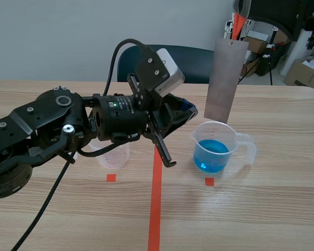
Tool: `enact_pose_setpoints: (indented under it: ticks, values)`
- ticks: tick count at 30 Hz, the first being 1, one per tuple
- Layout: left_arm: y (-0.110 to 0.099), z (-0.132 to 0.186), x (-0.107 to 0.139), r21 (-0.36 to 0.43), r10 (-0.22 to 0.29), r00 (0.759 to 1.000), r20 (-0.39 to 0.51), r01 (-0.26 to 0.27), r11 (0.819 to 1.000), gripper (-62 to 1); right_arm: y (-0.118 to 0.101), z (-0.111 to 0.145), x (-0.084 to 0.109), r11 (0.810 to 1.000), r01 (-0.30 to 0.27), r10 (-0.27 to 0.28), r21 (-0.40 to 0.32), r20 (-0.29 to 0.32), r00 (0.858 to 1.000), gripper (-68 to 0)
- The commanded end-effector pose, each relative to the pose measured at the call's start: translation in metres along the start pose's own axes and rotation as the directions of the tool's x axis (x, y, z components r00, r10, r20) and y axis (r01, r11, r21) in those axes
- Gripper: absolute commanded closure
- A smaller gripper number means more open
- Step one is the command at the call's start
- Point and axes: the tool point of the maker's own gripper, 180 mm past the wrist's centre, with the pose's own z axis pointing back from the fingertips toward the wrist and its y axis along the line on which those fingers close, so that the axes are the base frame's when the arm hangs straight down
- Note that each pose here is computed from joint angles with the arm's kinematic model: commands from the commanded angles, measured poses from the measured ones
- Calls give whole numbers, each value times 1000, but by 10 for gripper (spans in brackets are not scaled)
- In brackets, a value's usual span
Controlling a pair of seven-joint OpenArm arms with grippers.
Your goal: Do the redox reaction experiment. move the plate over the blue solution
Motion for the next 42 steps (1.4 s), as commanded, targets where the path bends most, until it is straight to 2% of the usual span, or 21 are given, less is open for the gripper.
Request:
enact_pose_setpoints:
  ticks: [1, 20, 25, 34, 42]
  values:
    - [4, -2, 10, 8, -6, 1000, 29, 6, 1000, -21, -2, 0, 15, 1000, -6, 6, -1, 46, 999, -33]
    - [7, 5, -1, 9, -9, 1000, -10, 9, 1000, -21, -2, 0, 15, 1000, -6, 6, -1, 47, 999, -33]
    - [8, 11, -8, 12, 5, 1000, -23, -5, 1000, -21, -2, 0, 15, 1000, -5, 6, -1, 47, 999, -33]
    - [-8, 23, -16, -21, 25, 999, -32, -25, 999, -21, -2, 0, 16, 1000, 0, 0, -1, 51, 999, -33]
    - [-10, 26, -19, -24, 26, 999, -40, -27, 999, -21, -2, 0, 16, 1000, 0, 0, -1, 51, 999, -33]
